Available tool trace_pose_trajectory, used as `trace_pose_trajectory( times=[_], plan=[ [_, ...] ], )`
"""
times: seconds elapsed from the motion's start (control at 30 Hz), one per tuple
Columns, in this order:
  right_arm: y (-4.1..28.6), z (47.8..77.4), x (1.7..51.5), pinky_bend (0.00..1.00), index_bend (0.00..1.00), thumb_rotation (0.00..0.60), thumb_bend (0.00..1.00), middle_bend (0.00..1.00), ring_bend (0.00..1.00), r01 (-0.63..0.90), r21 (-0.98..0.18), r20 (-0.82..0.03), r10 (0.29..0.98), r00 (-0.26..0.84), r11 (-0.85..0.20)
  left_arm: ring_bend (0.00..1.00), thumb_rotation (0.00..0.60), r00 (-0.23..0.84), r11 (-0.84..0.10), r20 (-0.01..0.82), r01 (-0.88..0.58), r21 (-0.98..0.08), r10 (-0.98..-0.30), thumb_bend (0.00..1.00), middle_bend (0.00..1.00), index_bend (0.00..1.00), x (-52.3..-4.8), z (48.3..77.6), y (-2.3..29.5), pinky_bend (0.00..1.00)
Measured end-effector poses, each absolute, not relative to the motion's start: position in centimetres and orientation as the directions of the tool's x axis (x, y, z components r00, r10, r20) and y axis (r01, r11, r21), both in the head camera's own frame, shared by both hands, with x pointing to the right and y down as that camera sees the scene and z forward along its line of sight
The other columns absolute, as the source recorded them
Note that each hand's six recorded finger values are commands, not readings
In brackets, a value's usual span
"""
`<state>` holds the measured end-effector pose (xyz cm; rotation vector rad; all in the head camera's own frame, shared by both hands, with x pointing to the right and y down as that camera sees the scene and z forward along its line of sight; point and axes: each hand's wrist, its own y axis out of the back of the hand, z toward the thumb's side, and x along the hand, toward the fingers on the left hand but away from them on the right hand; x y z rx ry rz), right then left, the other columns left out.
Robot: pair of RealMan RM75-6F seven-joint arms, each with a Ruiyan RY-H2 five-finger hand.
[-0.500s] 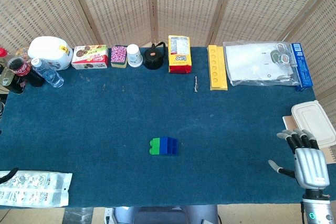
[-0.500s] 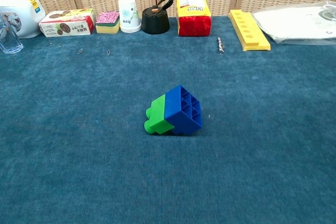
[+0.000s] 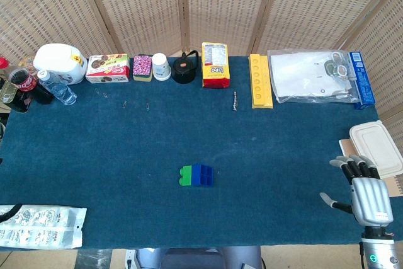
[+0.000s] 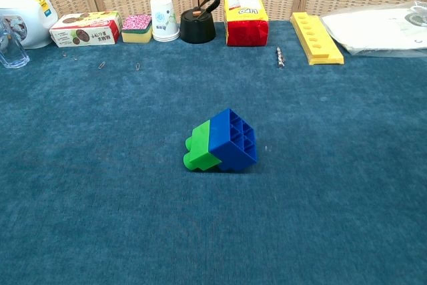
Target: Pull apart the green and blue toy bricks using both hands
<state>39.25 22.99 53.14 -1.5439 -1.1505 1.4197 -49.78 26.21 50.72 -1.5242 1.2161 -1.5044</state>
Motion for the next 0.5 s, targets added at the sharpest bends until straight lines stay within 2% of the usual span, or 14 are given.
trace_pose_trajectory(
  times=[0.1, 0.3, 0.5],
  plan=[
    [23.0, 53.1, 39.2, 0.13, 0.29, 0.501, 0.16, 0.27, 0.20, 0.141, -0.933, -0.335, 0.942, -0.008, -0.331, 0.00, 0.600, -0.093, -0.345, 0.363, -0.164, -0.924, -0.927, 0.10, 0.07, 0.12, -49.7, 50.8, 26.2, 0.12],
    [22.8, 53.3, 39.1, 0.20, 0.29, 0.504, 0.15, 0.25, 0.20, 0.184, -0.919, -0.351, 0.936, 0.012, -0.347, 0.00, 0.600, -0.084, -0.348, 0.364, -0.164, -0.923, -0.927, 0.10, 0.07, 0.12, -49.4, 50.8, 26.0, 0.12],
    [22.1, 54.2, 37.9, 0.22, 0.27, 0.499, 0.14, 0.25, 0.20, 0.297, -0.865, -0.394, 0.914, 0.095, -0.404, 0.00, 0.600, -0.075, -0.342, 0.356, -0.156, -0.927, -0.931, 0.10, 0.07, 0.12, -49.3, 50.6, 25.6, 0.12]
  ],
)
